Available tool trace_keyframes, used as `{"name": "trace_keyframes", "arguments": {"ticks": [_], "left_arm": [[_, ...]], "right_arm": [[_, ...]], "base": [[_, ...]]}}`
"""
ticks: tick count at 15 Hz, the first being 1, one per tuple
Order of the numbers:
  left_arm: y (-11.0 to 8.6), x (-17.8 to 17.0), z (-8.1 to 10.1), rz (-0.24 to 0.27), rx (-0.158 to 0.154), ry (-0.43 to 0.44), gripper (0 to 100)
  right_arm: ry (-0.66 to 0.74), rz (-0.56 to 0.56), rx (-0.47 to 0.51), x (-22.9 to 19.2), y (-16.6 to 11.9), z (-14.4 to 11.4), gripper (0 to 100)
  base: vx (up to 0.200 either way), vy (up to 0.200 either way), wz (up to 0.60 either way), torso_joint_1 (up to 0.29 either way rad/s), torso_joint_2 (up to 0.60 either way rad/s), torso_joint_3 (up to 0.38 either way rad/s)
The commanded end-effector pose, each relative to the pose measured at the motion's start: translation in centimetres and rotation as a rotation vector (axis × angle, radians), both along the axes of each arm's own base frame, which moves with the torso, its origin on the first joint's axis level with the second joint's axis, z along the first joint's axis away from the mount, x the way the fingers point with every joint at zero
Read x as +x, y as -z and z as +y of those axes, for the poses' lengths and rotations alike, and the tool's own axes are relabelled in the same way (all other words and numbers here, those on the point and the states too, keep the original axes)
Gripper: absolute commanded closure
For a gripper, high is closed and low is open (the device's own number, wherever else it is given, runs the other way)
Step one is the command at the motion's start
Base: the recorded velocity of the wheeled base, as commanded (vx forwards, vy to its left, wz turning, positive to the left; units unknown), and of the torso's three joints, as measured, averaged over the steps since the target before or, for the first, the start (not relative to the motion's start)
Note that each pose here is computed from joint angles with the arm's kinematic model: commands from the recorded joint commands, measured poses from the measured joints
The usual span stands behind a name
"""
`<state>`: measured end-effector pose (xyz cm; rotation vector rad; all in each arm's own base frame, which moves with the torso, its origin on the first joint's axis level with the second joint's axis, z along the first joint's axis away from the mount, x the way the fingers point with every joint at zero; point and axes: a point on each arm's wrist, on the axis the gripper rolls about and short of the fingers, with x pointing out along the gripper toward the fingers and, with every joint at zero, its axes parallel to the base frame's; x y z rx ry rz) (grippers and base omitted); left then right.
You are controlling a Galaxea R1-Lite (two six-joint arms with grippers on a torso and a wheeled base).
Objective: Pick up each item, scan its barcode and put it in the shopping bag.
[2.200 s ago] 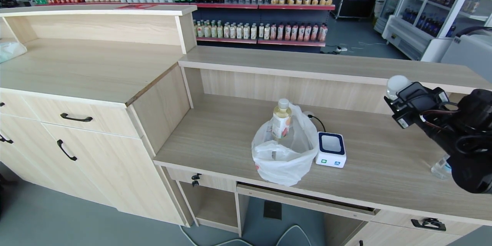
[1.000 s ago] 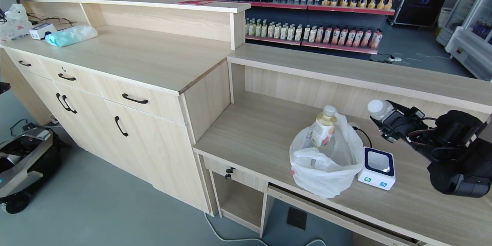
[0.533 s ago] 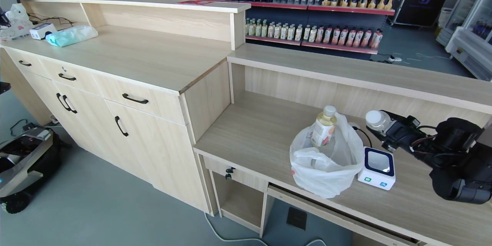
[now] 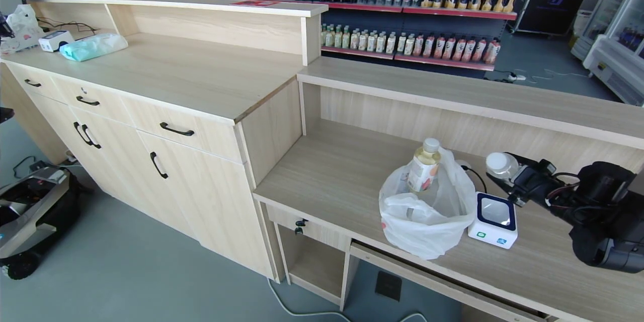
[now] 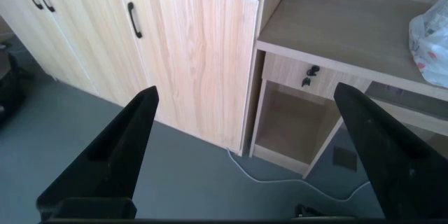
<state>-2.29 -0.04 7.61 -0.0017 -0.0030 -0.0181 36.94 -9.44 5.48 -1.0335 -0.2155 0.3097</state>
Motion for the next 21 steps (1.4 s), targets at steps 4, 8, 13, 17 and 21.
{"name": "trace_keyframes", "arguments": {"ticks": [4,8,13,17,21], "left_arm": [[0.0,0.0,0.0,0.000,0.000,0.000,0],[0.0,0.0,0.0,0.000,0.000,0.000,0],[0.0,0.0,0.0,0.000,-0.001,0.000,0],[0.0,0.0,0.0,0.000,0.000,0.000,0],[0.0,0.0,0.0,0.000,0.000,0.000,0]], "right_arm": [[-0.031,0.021,0.004,0.2,1.0,0.2,100],[-0.078,0.036,0.008,0.3,1.6,0.2,100],[-0.080,0.037,0.007,0.5,1.9,0.2,100],[-0.084,0.044,0.009,0.5,2.2,0.3,100],[-0.091,0.056,0.013,0.7,2.7,0.5,100]], "base": [[0.000,0.000,0.00,0.000,0.00,0.000],[0.000,0.000,0.00,0.000,0.00,0.000],[0.000,0.000,0.00,0.000,0.00,0.000],[0.000,0.000,0.00,0.000,0.00,0.000],[0.000,0.000,0.00,0.000,0.00,0.000]]}}
